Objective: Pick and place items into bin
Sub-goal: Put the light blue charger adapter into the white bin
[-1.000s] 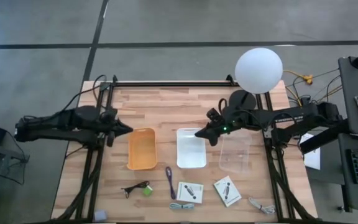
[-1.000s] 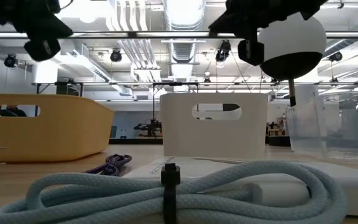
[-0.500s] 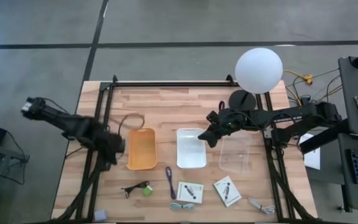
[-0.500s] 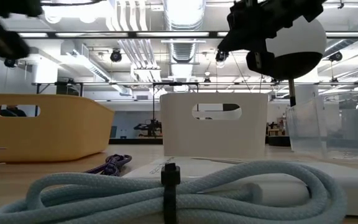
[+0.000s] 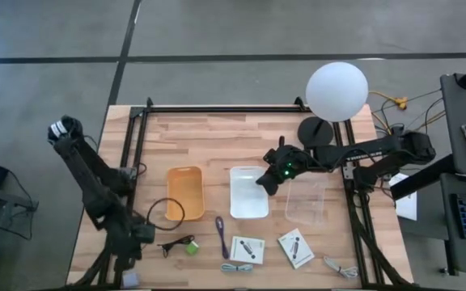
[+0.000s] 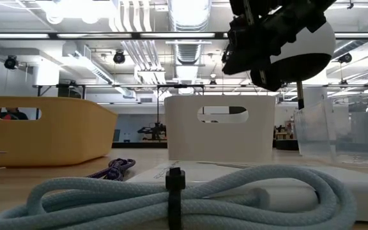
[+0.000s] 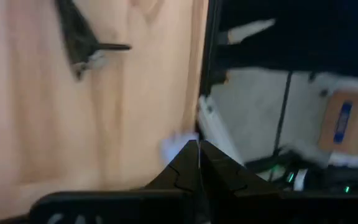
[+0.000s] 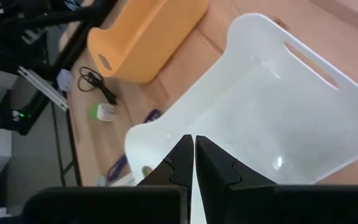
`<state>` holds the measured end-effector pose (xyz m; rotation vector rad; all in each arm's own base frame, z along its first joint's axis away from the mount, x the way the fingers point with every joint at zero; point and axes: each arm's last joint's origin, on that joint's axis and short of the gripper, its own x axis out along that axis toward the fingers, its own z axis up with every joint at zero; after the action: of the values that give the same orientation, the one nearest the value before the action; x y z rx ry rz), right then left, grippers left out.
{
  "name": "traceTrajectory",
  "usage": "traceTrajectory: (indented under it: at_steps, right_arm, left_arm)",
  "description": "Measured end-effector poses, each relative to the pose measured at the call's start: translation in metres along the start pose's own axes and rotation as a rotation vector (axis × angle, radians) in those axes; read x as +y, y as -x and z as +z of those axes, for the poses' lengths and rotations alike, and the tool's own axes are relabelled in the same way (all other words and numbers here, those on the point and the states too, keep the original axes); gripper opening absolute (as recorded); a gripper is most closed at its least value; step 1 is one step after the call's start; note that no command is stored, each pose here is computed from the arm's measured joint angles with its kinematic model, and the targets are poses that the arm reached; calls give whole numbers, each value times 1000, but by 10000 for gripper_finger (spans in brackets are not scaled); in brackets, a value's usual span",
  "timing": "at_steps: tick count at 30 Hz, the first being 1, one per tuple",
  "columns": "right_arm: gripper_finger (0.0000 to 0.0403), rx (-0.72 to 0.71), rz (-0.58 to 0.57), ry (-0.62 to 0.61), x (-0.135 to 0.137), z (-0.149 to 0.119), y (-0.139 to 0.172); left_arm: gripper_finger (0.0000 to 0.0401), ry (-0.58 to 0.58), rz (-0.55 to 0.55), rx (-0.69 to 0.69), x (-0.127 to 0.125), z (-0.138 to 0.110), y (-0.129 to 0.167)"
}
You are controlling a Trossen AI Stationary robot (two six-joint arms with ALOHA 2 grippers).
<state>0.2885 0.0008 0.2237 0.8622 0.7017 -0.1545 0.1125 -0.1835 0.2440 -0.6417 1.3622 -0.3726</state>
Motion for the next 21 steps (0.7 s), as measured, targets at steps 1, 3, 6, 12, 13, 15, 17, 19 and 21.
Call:
traceTrajectory:
  at_steps: [1, 3, 6, 12, 13, 15, 17, 19, 21]
  right_arm:
    - [9, 5, -5, 6, -1, 0, -2]
    - [9, 14, -12, 9, -2, -1, -5]
    - [9, 24, -16, 16, -4, -2, -7]
    - [9, 41, 1, 27, -3, -3, -7]
    - [9, 42, 1, 27, -3, -3, -7]
    - [9, 44, 3, 27, -3, -3, -7]
    - [9, 44, 3, 27, -3, -3, -7]
    - [9, 44, 4, 28, -3, -3, -7]
    - [9, 44, 3, 28, -3, -3, -7]
  left_arm:
    - [0, 21, 8, 3, -2, -3, -7]
    - [0, 57, 46, 40, -5, -9, -22]
    - [0, 104, 99, 148, -7, -23, -46]
    - [39, 150, 102, 245, -16, -35, -84]
    - [51, 150, 96, 243, -18, -35, -87]
    - [76, 151, 101, 240, -19, -34, -92]
    - [98, 155, 111, 243, -18, -34, -95]
    - [114, 156, 109, 243, -18, -34, -97]
    - [121, 154, 104, 244, -19, -34, -99]
